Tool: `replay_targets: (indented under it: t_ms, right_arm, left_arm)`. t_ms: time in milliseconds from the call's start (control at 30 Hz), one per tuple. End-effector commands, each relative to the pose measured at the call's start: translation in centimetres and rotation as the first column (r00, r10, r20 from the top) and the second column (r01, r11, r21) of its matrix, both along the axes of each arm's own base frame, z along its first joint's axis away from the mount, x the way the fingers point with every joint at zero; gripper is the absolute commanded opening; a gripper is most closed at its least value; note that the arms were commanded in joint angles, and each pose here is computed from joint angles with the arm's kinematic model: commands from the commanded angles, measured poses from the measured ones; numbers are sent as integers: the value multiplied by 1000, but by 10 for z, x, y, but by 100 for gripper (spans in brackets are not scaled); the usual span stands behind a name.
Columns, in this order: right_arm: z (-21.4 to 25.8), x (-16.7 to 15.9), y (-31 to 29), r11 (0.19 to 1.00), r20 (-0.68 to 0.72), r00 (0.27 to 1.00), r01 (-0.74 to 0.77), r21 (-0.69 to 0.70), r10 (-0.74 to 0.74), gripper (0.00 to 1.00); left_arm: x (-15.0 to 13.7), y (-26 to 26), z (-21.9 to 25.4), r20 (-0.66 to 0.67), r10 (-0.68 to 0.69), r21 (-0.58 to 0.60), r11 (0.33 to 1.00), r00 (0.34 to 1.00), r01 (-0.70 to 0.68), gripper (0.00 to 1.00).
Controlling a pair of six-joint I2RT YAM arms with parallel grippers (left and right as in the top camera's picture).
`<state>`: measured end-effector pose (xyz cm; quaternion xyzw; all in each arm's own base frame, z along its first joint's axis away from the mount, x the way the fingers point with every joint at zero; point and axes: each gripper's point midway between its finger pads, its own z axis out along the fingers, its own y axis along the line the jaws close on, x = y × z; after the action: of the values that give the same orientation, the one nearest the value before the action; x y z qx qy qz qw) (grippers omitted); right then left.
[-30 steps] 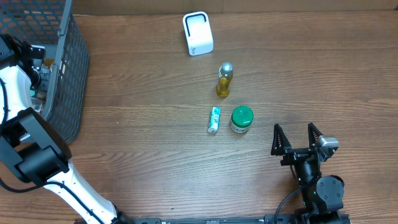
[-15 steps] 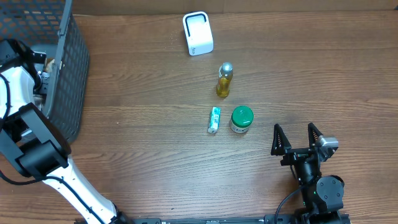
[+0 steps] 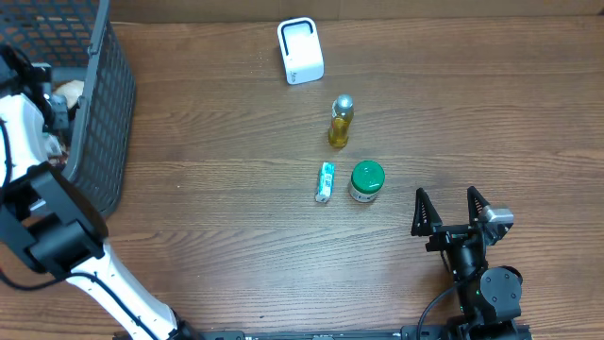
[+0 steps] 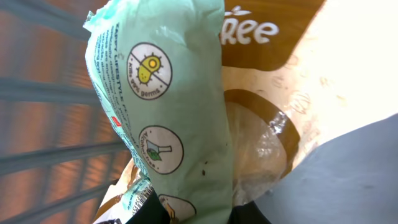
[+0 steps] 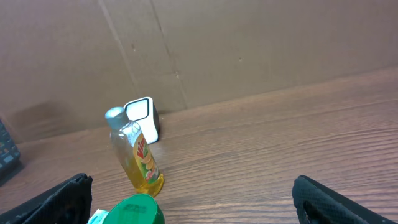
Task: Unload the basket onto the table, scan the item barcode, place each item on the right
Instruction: 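Grasp the green-and-brown snack bag in the basket with the left gripper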
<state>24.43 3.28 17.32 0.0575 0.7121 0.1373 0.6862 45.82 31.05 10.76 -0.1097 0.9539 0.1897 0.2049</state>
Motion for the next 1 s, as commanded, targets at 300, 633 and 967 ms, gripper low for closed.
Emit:
replay_targets:
  t_ms: [300,633,967]
  right_arm:
    - [-2,0,0,1000,3,1000,-2,-4,2,100]
    - [-2,0,0,1000,3,1000,-2,-4,2,100]
    - [-2,0,0,1000,3,1000,-2,-4,2,100]
  left_arm:
    - [-42,-57,320,700,90,1,992,709,-127,10]
    - [-78,-190,347,704,6,-171,972,710,162,16]
    - [-95,-297,244,361,-114,-388,884,925,261,17]
